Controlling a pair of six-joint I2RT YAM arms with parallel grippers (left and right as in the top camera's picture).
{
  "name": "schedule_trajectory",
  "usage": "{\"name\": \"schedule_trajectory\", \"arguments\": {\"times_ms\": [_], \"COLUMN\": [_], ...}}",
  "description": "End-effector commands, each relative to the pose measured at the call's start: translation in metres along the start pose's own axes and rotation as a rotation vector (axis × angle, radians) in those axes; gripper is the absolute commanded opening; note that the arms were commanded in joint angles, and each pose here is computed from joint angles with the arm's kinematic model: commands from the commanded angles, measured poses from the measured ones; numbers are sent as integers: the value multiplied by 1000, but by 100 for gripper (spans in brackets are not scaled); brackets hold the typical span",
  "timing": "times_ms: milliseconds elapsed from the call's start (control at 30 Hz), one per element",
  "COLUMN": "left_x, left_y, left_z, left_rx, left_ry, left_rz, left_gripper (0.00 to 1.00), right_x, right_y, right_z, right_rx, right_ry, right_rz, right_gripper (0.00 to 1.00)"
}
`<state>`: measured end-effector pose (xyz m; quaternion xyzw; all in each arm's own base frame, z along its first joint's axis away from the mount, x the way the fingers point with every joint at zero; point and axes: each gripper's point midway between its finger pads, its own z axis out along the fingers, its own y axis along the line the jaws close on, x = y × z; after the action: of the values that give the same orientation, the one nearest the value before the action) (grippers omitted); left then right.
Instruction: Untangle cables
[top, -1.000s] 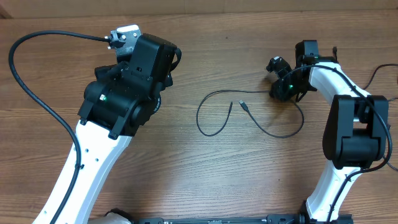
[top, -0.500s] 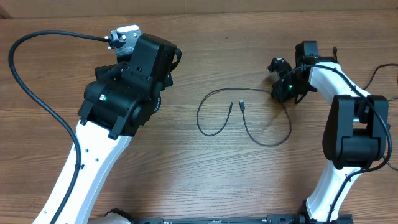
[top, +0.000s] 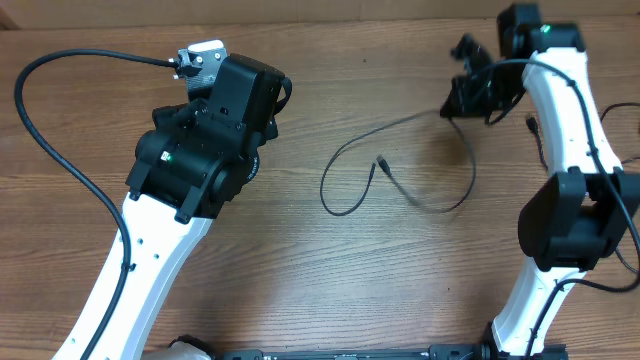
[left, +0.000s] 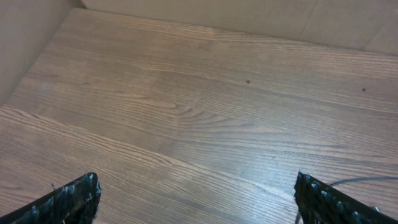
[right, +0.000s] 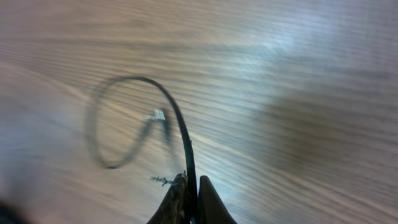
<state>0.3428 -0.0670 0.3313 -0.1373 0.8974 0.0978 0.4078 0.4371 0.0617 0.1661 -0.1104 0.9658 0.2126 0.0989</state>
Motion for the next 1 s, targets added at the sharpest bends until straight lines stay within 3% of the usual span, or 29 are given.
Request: {"name": "schedule_trajectory", "arguments": {"times_ms": [0,233,433,667,767,833,867,967], "left_x": [-6,-6,-6,-6,-6,-6,-6,-6], "left_y": [1,1,1,1,1,1,1,1], "left_z": [-2,-2,-2,-2,-2,-2,-2,-2], "left_rx": [-3,-3,-3,-3,-3,-3,-3,-3], "left_ry": [-13,-13,-13,-13,-13,-13,-13,-13], "left_rz": [-1,-1,-1,-1,-1,-1,-1,-1], "left_gripper": [100,100,100,100,100,100,100,99], "right_x": [-27,-54,-64,-48,-38,-33,-30,-26], "right_y": [37,51,27,-8,-22,-27,-28,-32], "right_z": [-45,-109,-149,-155,-146,-137,-128,-110], "right_rx": [-91,-58,-23,45,106,116,113,110], "right_ry": [-130,-311,-430,-401,-347,-311,-282,-233], "right_rz": [-46,-40,87,130,134,120,94,5], "right_gripper": [4,4,4,6,44,63,85,100]}}
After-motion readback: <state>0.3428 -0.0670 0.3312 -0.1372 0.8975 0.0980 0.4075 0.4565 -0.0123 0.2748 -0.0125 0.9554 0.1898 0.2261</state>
